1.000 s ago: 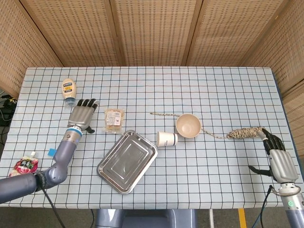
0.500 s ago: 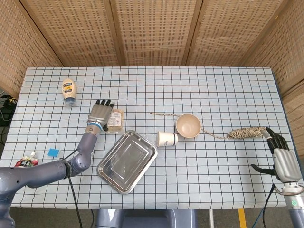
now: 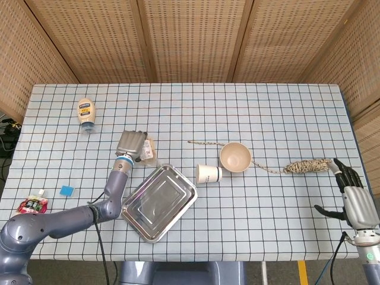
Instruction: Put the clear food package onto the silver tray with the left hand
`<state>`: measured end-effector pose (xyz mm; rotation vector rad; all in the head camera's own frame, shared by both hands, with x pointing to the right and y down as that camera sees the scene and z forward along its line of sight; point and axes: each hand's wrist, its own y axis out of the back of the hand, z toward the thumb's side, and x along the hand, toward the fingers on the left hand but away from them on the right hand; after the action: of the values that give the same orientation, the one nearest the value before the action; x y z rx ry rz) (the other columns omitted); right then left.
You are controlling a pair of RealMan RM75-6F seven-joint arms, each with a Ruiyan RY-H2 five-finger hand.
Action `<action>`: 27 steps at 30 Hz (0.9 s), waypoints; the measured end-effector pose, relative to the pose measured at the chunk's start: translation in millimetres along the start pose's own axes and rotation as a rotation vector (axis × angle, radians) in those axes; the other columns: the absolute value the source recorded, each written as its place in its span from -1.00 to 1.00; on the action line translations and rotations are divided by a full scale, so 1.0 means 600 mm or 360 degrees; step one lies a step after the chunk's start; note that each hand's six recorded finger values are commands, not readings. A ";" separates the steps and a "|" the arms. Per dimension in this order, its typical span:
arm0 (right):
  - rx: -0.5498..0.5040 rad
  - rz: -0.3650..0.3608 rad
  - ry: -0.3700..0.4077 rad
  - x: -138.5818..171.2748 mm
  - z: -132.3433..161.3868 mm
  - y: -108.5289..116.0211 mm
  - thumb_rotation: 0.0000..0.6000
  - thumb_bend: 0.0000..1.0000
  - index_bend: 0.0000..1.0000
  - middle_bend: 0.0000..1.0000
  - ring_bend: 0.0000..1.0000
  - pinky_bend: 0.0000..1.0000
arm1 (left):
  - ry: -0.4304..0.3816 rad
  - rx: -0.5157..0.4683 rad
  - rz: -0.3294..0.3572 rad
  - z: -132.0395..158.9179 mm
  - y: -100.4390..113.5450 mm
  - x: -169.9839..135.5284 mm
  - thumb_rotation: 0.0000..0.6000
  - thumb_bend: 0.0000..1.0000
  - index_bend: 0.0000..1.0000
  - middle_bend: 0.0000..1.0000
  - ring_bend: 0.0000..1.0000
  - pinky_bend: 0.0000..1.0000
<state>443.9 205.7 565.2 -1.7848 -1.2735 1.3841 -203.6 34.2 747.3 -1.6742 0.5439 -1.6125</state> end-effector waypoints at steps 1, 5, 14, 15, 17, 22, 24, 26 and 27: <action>0.0002 0.0001 0.0005 0.001 0.002 -0.001 1.00 -0.92 -1.00 -1.00 -1.00 -1.00 | -0.0006 -0.0013 0.0024 -0.004 0.006 -0.004 1.00 -0.09 0.17 -0.29 -0.26 -0.14; 0.0010 0.0003 0.0010 0.002 0.004 -0.001 1.00 -0.91 -0.99 -1.00 -1.00 -1.00 | -0.0028 -0.0061 0.0089 -0.020 0.028 -0.020 1.00 -0.09 0.17 -0.29 -0.26 -0.14; 0.0029 -0.0009 0.0022 0.004 0.010 0.000 1.00 -0.91 -0.96 -1.00 -1.00 -1.00 | -0.0249 -0.0113 0.0241 -0.008 0.081 -0.091 1.00 -0.10 0.11 -0.32 -0.26 -0.17; 0.0032 -0.0008 0.0021 0.004 0.010 -0.001 1.00 -0.91 -0.96 -1.00 -1.00 -1.00 | -0.0292 -0.0119 0.0242 0.000 0.081 -0.102 1.00 -0.10 0.10 -0.33 -0.26 -0.17; 0.0037 -0.0003 0.0019 0.004 0.011 -0.003 1.00 -0.91 -0.96 -1.00 -1.00 -1.00 | -0.0399 -0.0120 0.0245 0.018 0.080 -0.127 1.00 -0.10 0.08 -0.34 -0.26 -0.17; 0.0050 0.0009 0.0020 0.005 0.013 -0.008 1.00 -0.92 -0.96 -1.00 -1.00 -1.00 | -0.0638 -0.0060 0.0222 0.054 0.053 -0.187 1.00 -0.13 0.01 -0.41 -0.30 -0.19; 0.0051 0.0006 0.0022 0.006 0.013 -0.008 1.00 -0.92 -0.96 -1.00 -1.00 -1.00 | -0.0706 -0.0040 0.0186 0.063 0.034 -0.209 1.00 -0.23 -0.11 -0.53 -0.41 -0.26; 0.0049 0.0000 0.0022 0.007 0.014 -0.006 1.00 -0.92 -0.96 -1.00 -1.00 -1.00 | -0.0760 -0.0032 0.0135 0.067 0.017 -0.230 1.00 -0.54 -0.38 -0.81 -0.66 -0.43; 0.0049 -0.0002 0.0022 0.007 0.014 -0.005 1.00 -0.92 -0.96 -1.00 -1.00 -1.00 | -0.0773 -0.0027 0.0115 0.067 0.012 -0.235 1.00 -0.64 -0.49 -0.90 -0.77 -0.51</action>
<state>435.2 209.7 563.5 -1.7700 -1.2395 1.3807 -180.4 142.0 650.9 -1.9476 0.3643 -1.0940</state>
